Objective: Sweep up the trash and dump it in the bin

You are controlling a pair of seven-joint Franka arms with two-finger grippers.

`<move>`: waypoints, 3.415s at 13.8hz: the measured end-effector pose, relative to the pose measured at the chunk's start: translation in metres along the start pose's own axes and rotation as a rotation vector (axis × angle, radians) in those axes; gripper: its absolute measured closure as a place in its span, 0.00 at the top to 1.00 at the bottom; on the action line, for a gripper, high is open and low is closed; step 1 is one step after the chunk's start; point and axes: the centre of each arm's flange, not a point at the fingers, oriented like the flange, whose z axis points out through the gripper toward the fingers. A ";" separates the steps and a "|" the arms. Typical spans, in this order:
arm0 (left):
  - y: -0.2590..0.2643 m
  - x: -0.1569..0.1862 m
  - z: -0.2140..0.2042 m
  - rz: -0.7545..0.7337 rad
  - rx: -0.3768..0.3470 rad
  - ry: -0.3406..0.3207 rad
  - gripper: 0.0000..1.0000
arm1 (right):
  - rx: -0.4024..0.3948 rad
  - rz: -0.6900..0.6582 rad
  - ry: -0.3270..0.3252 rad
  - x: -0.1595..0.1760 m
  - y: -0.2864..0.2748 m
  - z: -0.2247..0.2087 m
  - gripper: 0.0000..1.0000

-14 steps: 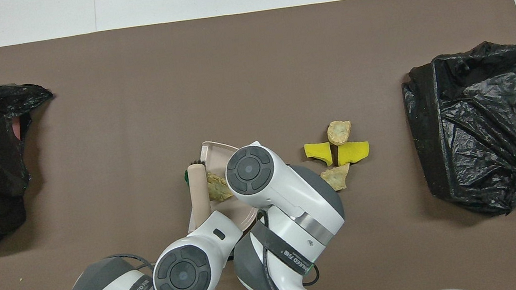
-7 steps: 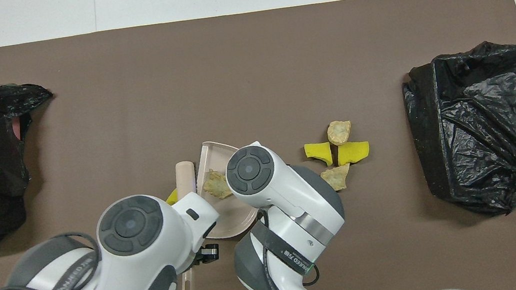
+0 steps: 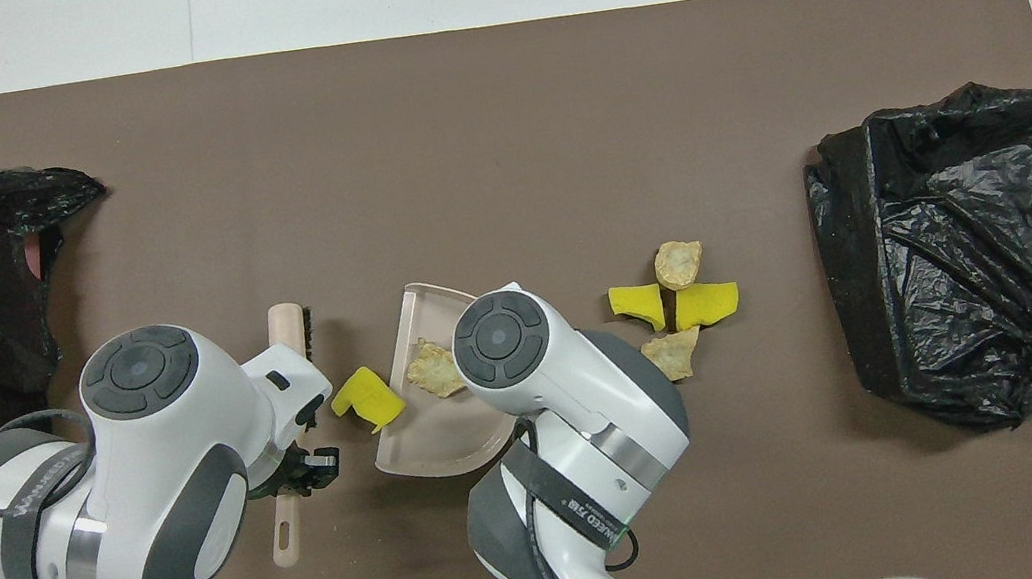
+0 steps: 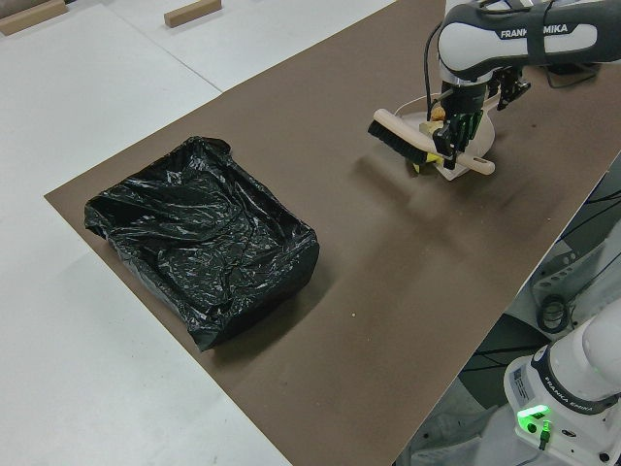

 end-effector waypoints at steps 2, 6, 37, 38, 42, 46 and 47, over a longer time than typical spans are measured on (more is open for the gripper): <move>-0.002 0.000 0.025 0.011 0.012 -0.011 0.26 | 0.001 0.001 0.006 0.000 0.000 0.001 0.32; 0.045 -0.019 0.034 0.128 0.056 0.004 0.26 | 0.000 -0.001 0.017 0.000 -0.001 0.009 0.32; 0.095 -0.097 -0.050 -0.173 0.037 0.039 0.26 | 0.000 -0.010 0.077 -0.097 0.089 -0.036 0.32; 0.098 -0.101 -0.044 -0.182 -0.002 0.037 0.26 | -0.001 -0.005 0.082 -0.117 0.096 -0.051 0.32; 0.139 -0.142 -0.004 -0.129 -0.050 0.038 0.26 | 0.005 0.024 0.093 -0.214 0.123 -0.108 0.32; 0.201 -0.202 0.071 -0.085 0.005 0.100 0.26 | 0.004 0.060 0.083 -0.341 0.164 -0.123 0.32; 0.206 -0.209 0.083 -0.088 0.001 0.109 0.26 | 0.002 0.058 0.072 -0.374 0.176 -0.118 0.32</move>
